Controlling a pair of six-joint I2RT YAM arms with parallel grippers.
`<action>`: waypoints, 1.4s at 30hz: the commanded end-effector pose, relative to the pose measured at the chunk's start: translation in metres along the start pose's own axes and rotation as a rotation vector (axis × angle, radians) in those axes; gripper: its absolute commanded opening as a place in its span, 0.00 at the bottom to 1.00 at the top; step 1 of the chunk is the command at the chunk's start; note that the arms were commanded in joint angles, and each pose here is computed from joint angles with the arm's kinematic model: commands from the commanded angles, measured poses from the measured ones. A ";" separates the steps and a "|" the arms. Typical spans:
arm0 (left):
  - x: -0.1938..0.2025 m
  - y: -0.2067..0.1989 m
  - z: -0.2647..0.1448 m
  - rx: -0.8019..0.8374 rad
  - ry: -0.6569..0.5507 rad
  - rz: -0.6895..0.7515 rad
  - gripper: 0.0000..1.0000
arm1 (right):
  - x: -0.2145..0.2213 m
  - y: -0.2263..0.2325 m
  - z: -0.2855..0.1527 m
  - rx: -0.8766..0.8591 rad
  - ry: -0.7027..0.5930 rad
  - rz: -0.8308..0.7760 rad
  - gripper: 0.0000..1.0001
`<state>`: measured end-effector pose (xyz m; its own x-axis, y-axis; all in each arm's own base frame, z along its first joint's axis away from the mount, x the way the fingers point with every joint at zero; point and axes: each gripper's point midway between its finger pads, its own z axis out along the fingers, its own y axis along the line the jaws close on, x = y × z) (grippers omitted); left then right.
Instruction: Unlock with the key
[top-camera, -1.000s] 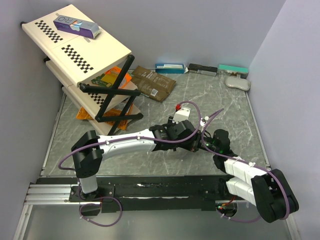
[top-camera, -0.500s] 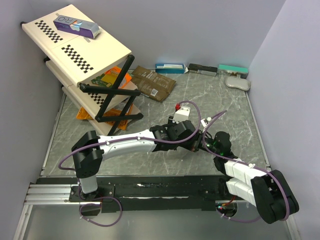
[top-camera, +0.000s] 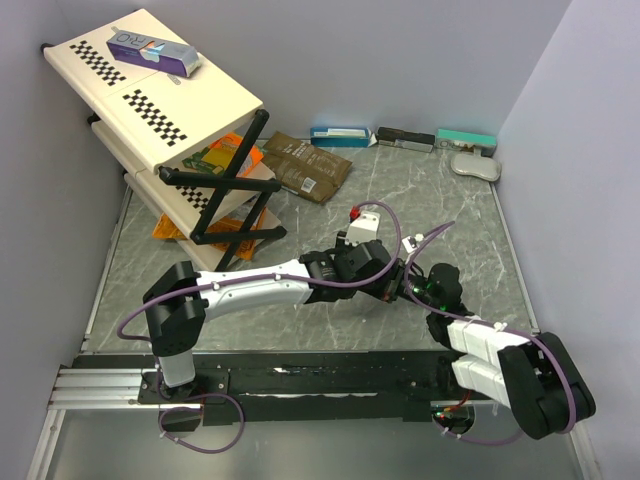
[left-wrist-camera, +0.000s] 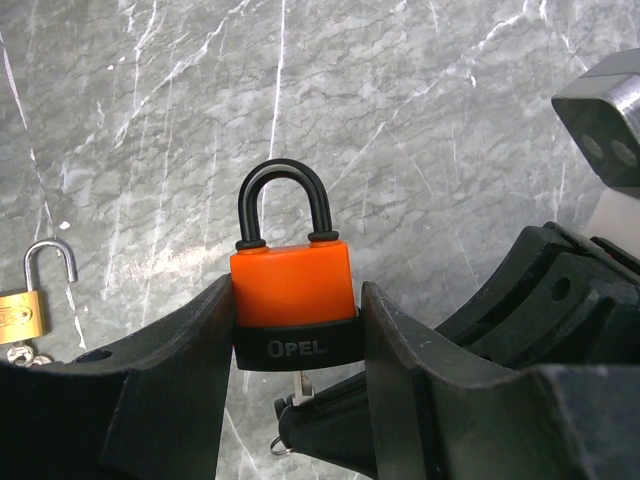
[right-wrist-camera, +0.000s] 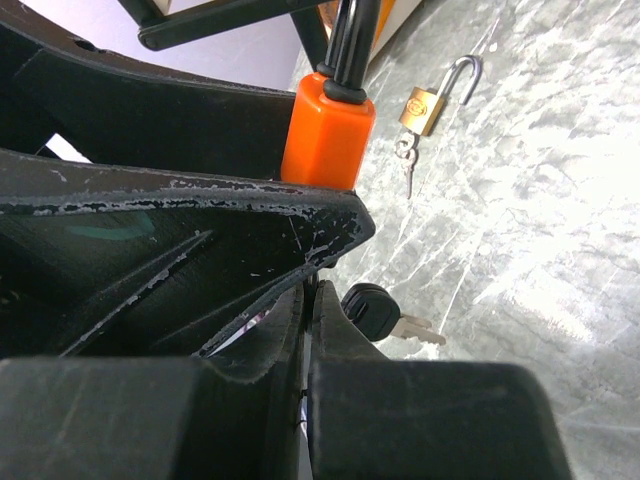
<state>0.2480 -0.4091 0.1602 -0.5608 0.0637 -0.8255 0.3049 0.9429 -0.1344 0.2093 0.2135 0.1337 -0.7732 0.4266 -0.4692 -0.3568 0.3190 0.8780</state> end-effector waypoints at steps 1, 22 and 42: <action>0.032 -0.018 -0.033 0.107 0.113 0.043 0.01 | -0.088 0.014 0.005 0.001 -0.328 -0.099 0.00; 0.044 -0.028 -0.035 0.147 0.142 0.018 0.01 | -0.125 0.022 0.002 -0.003 -0.481 -0.217 0.00; 0.076 -0.051 -0.039 0.287 0.243 -0.057 0.01 | -0.154 0.055 -0.037 -0.059 -0.786 -0.313 0.00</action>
<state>0.2548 -0.4190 0.1714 -0.5292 -0.0941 -0.8433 0.2705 0.9232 -0.2728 0.2390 0.1965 0.1523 -0.5793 0.5449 -0.6063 -0.4678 0.3869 0.7946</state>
